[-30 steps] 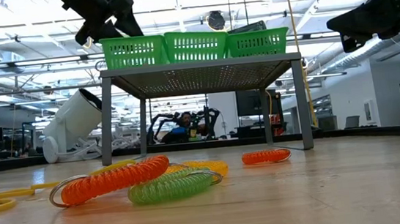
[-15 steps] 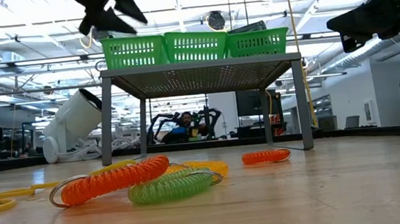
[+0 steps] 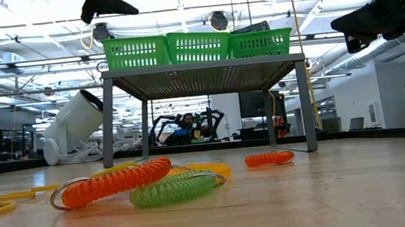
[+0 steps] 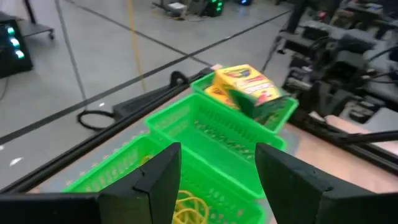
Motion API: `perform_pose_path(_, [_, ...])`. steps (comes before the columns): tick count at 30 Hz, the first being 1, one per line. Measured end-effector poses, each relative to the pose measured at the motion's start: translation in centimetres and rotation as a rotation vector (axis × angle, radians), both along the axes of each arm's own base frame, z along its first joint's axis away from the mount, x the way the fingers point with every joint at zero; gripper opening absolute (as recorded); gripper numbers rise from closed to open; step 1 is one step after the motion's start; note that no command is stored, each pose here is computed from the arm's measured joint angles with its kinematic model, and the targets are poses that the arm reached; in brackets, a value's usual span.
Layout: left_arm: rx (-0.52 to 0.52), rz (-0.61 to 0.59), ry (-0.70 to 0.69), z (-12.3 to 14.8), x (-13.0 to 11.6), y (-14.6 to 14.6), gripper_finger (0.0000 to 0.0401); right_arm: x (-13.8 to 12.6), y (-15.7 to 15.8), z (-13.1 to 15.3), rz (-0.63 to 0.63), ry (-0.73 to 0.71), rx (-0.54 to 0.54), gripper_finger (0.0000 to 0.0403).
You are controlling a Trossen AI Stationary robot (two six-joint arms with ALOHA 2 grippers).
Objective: Pick & Place Office Desk Supplies
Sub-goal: Put the yellow rubber band into the left green basket
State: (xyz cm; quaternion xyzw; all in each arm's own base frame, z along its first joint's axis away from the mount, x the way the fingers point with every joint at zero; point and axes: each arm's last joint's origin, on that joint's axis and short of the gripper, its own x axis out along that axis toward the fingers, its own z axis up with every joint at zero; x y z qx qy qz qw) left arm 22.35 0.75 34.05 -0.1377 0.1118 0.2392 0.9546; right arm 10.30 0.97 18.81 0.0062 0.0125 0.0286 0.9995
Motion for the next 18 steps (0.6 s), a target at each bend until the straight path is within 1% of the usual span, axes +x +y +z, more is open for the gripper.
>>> perform_pose_path(4, [-0.004, -0.036, -0.040, 0.8, -0.8, -0.3, 0.0214, 0.0, 0.0, 0.0, 0.001, 0.000, 0.000, 0.0000])
perform_pose_path(8, [-0.004, -0.111, -0.080, 1.5, -1.4, -0.9, 0.0214, 0.0, 0.0, 0.0, 0.000, 0.000, 0.000, 0.0000])
perform_pose_path(12, [0.046, -0.268, -0.127, 2.3, -1.7, -2.2, 0.0214, 0.0, 0.0, 0.0, 0.000, 0.000, 0.000, 0.0000])
perform_pose_path(18, [0.156, -0.557, -0.198, 3.1, -1.8, -5.1, 0.0214, 0.0, 0.0, 0.0, 0.000, 0.000, 0.000, 0.0000])
